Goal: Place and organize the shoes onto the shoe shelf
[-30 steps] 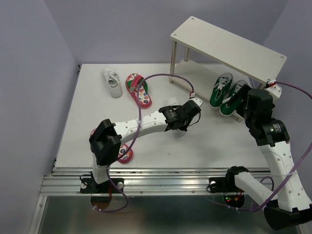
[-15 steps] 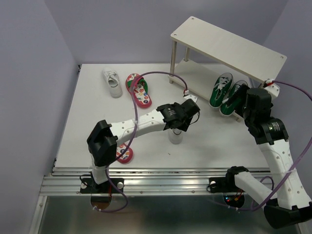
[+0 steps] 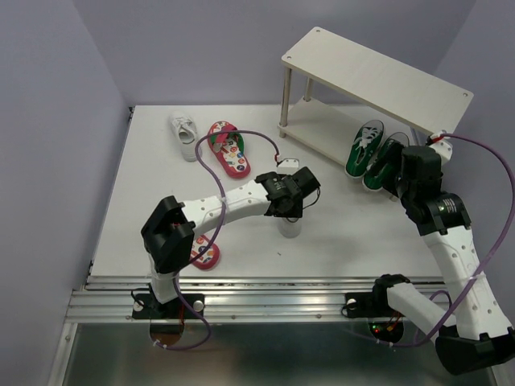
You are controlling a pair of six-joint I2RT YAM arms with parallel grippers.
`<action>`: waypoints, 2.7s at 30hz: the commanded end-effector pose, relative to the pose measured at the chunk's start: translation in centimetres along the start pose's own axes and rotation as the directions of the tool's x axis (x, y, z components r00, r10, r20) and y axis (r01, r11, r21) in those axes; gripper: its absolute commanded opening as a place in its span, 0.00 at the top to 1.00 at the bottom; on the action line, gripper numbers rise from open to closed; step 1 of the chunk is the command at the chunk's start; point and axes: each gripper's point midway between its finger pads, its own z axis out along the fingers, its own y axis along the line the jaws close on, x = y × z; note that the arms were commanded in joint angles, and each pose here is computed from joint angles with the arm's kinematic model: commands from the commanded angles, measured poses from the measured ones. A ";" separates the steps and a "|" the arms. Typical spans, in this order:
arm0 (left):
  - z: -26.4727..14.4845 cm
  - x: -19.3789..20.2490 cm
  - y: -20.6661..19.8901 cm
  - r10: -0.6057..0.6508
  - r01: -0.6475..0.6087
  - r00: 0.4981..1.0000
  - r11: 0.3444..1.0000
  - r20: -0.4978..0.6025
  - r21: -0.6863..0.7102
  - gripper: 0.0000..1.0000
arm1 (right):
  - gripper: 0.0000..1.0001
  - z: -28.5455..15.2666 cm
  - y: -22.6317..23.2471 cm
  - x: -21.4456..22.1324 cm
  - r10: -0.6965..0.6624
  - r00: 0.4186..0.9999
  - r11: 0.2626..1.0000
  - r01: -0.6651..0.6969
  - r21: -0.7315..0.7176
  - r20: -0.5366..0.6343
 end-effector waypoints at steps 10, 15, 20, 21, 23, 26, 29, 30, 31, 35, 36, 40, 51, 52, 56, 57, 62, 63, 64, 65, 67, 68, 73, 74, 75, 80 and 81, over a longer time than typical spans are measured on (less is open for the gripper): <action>3.1 1.3 2.1 -0.110 0.107 0.992 0.993 -0.057 -0.053 0.46 | 0.00 -0.8 -0.1 -0.4 0.031 0.999 0.999 -0.030 -0.031 0.030; 3.6 1.3 1.9 -0.096 0.094 0.994 0.994 -0.054 -0.050 0.45 | 0.00 -1.3 -0.4 -0.6 0.033 0.999 0.999 -0.032 -0.026 0.038; 3.3 1.2 1.8 -0.112 0.111 0.993 0.993 -0.042 -0.028 0.36 | 0.00 -2.0 -0.9 -0.7 0.037 0.998 0.999 -0.037 -0.019 0.044; 3.4 1.0 1.6 -0.107 0.107 0.993 0.994 -0.039 -0.024 0.35 | 0.00 -2.1 -1.1 -0.7 0.040 0.998 0.999 -0.039 -0.016 0.047; 3.6 1.2 1.6 -0.092 0.090 0.994 0.995 -0.051 -0.036 0.35 | 0.00 -2.2 -1.3 -0.6 0.043 0.998 0.999 -0.042 -0.012 0.047; 4.6 2.1 1.6 -0.069 0.064 0.994 0.996 -0.087 -0.058 0.43 | 0.00 -2.3 -1.2 -0.4 0.053 0.998 0.998 -0.052 -0.017 0.042; 5.4 2.8 1.8 -0.050 0.043 0.993 0.997 -0.106 -0.070 0.58 | 0.00 -2.1 -1.3 -0.4 0.050 0.998 0.999 -0.050 -0.011 0.040; 5.4 2.7 1.9 -0.051 0.043 0.993 0.996 -0.103 -0.074 0.71 | 0.00 -2.0 -1.2 -0.4 0.050 0.998 0.999 -0.050 -0.011 0.040; 5.3 2.7 2.3 -0.040 0.031 0.994 0.995 -0.102 -0.090 0.78 | 0.00 -2.1 -1.2 -0.5 0.049 0.998 0.999 -0.049 -0.008 0.042; 4.5 0.7 4.7 0.056 -0.060 0.998 0.986 -0.031 -0.158 1.00 | 0.00 -2.0 -1.1 -0.8 0.045 0.998 0.999 -0.045 -0.010 0.051; 3.8 0.1 5.0 0.081 -0.081 0.997 0.985 -0.006 -0.155 1.00 | 0.00 -1.9 -1.1 -0.7 0.044 0.998 0.999 -0.043 -0.009 0.048; 2.5 -2.8 6.2 0.231 -0.213 0.968 0.962 0.095 -0.170 1.00 | 0.00 -1.6 -0.9 -0.6 0.050 0.998 0.999 -0.049 -0.011 0.041; 3.5 -8.3 8.3 0.309 -0.301 0.931 0.951 0.197 -0.070 0.79 | 0.00 -1.8 -0.9 -0.7 0.060 0.997 0.998 -0.059 -0.006 0.044; 3.5 -8.7 8.2 0.298 -0.292 0.934 0.955 0.197 -0.058 0.50 | 0.00 -1.9 -0.9 -0.9 0.059 0.997 0.998 -0.058 -0.006 0.049; 3.6 -7.9 8.2 0.286 -0.287 0.945 0.958 0.155 -0.020 0.16 | 0.00 -1.9 -1.1 -1.1 0.055 0.997 0.998 -0.056 0.003 0.057; 3.5 -7.8 8.2 0.267 -0.268 0.952 0.963 0.148 -0.014 0.16 | 0.00 -1.9 -1.1 -1.1 0.053 0.997 0.999 -0.054 0.005 0.056; 2.5 -6.8 8.5 0.159 -0.158 0.983 0.987 0.095 -0.018 0.16 | 0.00 -1.6 -1.0 -1.2 0.046 0.997 0.999 -0.047 0.013 0.055; 2.5 -6.6 8.7 0.131 -0.129 0.988 0.991 0.081 -0.029 0.17 | 0.00 -1.5 -1.0 -1.2 0.044 0.997 0.999 -0.045 0.014 0.056; 2.5 -6.4 8.7 0.065 -0.062 0.995 0.997 0.072 -0.042 0.19 | 0.00 -1.5 -0.9 -1.3 0.045 0.997 0.999 -0.046 0.013 0.057; 2.2 -6.2 9.1 0.040 -0.036 0.998 0.997 0.056 -0.068 0.21 | 0.00 -1.4 -0.9 -1.3 0.046 0.997 0.999 -0.046 0.011 0.057; 2.2 -5.7 9.5 -0.040 0.044 0.998 0.994 0.039 -0.103 0.23 | 0.00 -1.3 -0.7 -1.3 0.046 0.997 0.999 -0.047 0.008 0.056; 2.2 -5.5 9.7 -0.070 0.074 0.997 0.990 0.040 -0.118 0.24 | 0.00 -1.2 -0.7 -1.2 0.044 0.998 0.999 -0.044 0.008 0.053; 2.5 -4.8 10.0 -0.180 0.185 0.983 0.973 0.047 -0.137 0.25 | 0.00 -1.1 -0.6 -1.4 0.037 0.998 0.999 -0.038 0.011 0.055; 2.7 -4.4 10.3 -0.185 0.190 0.982 0.970 0.048 -0.154 0.26 | 0.00 -1.1 -0.7 -1.3 0.037 0.998 0.999 -0.038 0.012 0.054; 3.0 -4.3 10.5 -0.207 0.213 0.977 0.963 0.051 -0.165 0.27 | 0.00 -1.1 -0.7 -1.3 0.037 0.998 0.999 -0.038 0.012 0.054; 4.3 -3.1 10.8 -0.261 0.262 0.965 0.945 0.029 -0.197 0.37 | 0.00 -0.8 -0.7 -0.9 0.033 0.999 0.999 -0.034 0.014 0.041; 4.8 -2.5 10.9 -0.282 0.280 0.959 0.936 0.021 -0.212 0.40 | 0.00 -0.8 -0.7 -0.9 0.035 0.999 0.999 -0.035 0.014 0.041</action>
